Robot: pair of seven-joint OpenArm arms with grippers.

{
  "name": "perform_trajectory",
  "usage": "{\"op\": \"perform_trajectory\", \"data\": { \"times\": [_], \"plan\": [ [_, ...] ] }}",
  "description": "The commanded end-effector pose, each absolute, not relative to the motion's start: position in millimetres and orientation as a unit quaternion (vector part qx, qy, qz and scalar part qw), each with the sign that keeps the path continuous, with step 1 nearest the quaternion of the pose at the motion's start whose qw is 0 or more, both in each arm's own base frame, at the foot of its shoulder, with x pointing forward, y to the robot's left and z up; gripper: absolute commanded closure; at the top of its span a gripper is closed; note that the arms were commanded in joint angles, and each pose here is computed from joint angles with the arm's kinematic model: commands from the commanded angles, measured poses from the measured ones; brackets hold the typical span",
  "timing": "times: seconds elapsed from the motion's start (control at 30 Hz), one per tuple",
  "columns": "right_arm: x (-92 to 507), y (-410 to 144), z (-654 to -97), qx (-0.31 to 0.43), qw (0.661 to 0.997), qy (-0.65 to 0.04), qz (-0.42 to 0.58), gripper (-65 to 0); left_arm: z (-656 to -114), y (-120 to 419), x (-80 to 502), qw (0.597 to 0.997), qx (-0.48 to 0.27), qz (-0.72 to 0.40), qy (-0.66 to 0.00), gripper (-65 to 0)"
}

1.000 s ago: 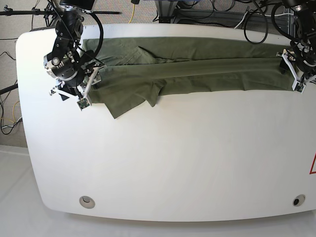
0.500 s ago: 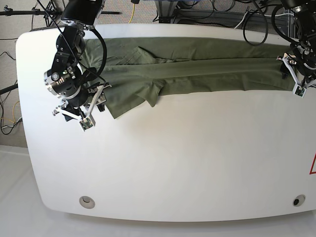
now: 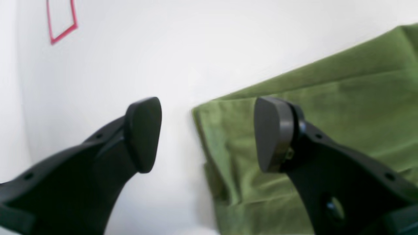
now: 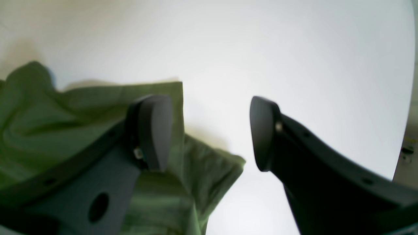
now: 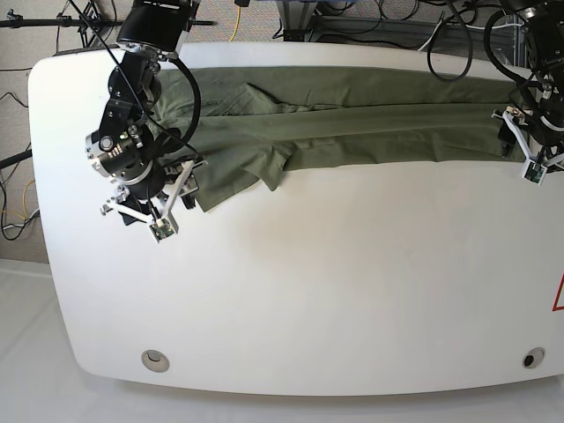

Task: Fold the T-shirt properly
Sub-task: 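Open both grippers to release the folded hem, then move both grippers onto the folded edge and grasp it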

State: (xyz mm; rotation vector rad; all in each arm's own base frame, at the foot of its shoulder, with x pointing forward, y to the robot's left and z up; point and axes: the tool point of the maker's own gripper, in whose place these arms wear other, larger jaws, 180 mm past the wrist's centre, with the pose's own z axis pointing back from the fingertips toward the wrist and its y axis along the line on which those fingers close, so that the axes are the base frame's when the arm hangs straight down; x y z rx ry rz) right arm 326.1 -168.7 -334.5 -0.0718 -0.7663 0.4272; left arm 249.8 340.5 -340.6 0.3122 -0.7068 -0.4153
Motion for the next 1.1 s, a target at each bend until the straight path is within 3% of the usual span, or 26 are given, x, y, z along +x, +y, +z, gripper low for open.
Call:
{"op": "perform_trajectory", "data": {
  "times": [0.0, 0.5, 1.07],
  "plan": [
    [330.6, -171.3, -330.1, -0.039, 0.902, -0.379, 0.204, -36.2, -333.4, 338.7, 256.4, 0.9, 0.152, -0.2, -0.357, -41.7],
    [343.6, -147.9, -357.3, 0.018, 0.912, -0.362, 0.193, -36.7, -367.7, 298.0, 276.1, 0.91, 0.086, -0.193, -0.357, -40.9],
    [360.8, -139.5, -379.2, 0.054, 0.917, -0.352, 0.182, -37.0, -369.0, 288.9, 274.3, 0.908, 0.084, -0.217, -0.349, -40.4]
  ]
}}
